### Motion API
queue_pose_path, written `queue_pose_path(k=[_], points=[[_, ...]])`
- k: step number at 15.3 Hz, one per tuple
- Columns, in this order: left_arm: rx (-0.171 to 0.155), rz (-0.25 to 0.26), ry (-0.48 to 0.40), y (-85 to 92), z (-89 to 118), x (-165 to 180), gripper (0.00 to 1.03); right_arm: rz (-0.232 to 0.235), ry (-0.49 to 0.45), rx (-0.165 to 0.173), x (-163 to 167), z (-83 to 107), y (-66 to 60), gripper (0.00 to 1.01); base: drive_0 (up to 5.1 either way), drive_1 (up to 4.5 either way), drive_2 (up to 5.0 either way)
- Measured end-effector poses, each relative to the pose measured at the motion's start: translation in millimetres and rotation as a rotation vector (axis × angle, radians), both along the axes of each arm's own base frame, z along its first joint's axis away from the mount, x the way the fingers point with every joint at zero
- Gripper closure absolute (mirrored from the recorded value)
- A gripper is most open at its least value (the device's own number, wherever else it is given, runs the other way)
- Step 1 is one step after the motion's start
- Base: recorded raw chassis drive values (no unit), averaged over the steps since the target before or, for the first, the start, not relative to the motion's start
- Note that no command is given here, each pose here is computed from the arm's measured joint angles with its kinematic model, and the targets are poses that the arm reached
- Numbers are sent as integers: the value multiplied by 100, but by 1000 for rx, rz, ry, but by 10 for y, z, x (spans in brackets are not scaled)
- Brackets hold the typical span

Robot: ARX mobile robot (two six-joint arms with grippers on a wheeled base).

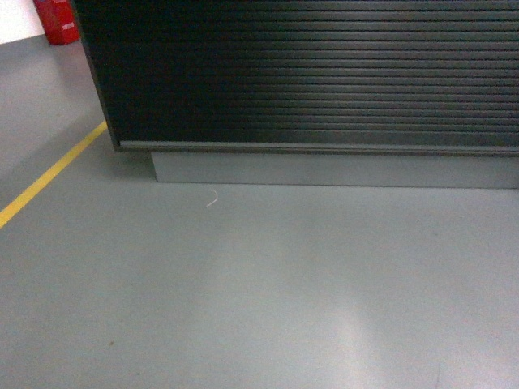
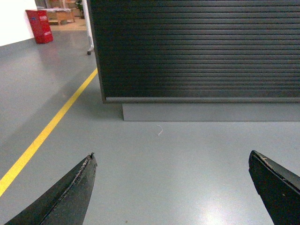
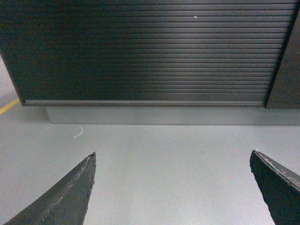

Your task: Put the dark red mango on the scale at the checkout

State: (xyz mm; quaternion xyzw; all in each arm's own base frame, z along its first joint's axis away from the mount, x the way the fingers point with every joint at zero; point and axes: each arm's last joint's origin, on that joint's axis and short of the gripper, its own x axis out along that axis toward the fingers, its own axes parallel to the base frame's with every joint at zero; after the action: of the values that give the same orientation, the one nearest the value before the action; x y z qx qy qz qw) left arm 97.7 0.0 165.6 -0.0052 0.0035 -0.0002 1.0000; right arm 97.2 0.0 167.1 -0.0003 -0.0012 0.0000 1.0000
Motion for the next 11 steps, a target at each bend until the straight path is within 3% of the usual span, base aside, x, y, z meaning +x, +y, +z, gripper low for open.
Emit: queue_pose_path(k=[11], points=[[0,0,-5,0,4,0,5,0,-2,0,0,2,0,3,-2,430,-434]])
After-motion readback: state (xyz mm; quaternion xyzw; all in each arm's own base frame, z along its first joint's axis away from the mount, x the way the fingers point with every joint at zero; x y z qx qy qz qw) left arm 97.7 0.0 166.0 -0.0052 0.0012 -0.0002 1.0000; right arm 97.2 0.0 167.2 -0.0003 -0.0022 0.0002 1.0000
